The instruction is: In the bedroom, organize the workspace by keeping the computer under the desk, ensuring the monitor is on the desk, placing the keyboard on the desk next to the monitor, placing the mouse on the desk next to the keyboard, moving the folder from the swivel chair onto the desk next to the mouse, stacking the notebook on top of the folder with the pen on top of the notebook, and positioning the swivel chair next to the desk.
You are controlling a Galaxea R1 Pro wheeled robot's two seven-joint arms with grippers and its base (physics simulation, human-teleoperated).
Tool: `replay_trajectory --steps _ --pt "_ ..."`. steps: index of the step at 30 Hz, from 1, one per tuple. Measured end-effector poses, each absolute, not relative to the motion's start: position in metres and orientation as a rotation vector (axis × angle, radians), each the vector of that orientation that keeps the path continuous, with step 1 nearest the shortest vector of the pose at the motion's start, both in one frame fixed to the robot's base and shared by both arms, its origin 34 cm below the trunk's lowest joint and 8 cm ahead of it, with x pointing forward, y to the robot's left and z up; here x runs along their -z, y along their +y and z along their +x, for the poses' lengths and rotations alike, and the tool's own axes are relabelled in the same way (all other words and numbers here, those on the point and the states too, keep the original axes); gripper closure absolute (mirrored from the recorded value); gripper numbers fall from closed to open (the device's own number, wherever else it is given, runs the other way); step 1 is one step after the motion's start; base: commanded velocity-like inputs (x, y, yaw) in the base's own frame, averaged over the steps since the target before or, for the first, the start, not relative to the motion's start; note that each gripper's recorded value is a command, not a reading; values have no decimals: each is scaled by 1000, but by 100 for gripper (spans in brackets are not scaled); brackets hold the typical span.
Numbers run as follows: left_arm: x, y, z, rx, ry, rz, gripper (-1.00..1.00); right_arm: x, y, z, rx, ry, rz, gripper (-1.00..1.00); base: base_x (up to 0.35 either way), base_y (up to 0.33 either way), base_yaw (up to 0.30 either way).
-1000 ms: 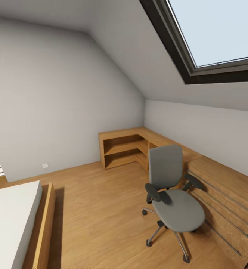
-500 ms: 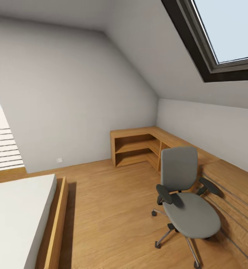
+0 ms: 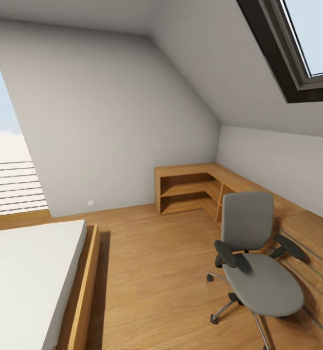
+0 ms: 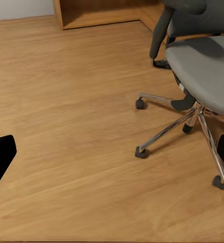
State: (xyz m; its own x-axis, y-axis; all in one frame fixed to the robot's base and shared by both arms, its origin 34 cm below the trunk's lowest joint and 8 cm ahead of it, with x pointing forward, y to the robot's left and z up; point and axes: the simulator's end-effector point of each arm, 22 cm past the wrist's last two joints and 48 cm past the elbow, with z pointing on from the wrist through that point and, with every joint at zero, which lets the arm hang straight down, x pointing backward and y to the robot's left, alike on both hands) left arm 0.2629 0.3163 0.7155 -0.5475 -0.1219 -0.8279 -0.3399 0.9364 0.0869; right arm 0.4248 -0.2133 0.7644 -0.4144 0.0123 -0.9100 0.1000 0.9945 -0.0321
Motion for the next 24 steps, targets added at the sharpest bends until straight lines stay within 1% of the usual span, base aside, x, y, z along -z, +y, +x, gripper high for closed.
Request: replay_trajectory --steps 3,11,12,15,20,24 --pt "-717 316 266 -293 2141 -327 -100 -761 -221 422 112 2006 73 -100 0 0 173" --pt "-717 282 271 -243 2138 -357 -100 -753 -228 413 131 2033 66 -100 0 0 173" --pt "-717 271 274 -225 2135 -363 -100 -752 -228 412 131 2035 65 -100 0 0 173" --pt "-725 264 290 -215 2093 -380 -100 -751 -228 411 132 2040 64 -100 0 0 174" --pt "-751 276 332 -232 1969 -386 -100 -749 -229 410 135 2045 64 -100 0 0 173" --pt "-766 289 351 -250 1905 -383 -100 -748 -229 409 135 2047 63 -100 0 0 84"
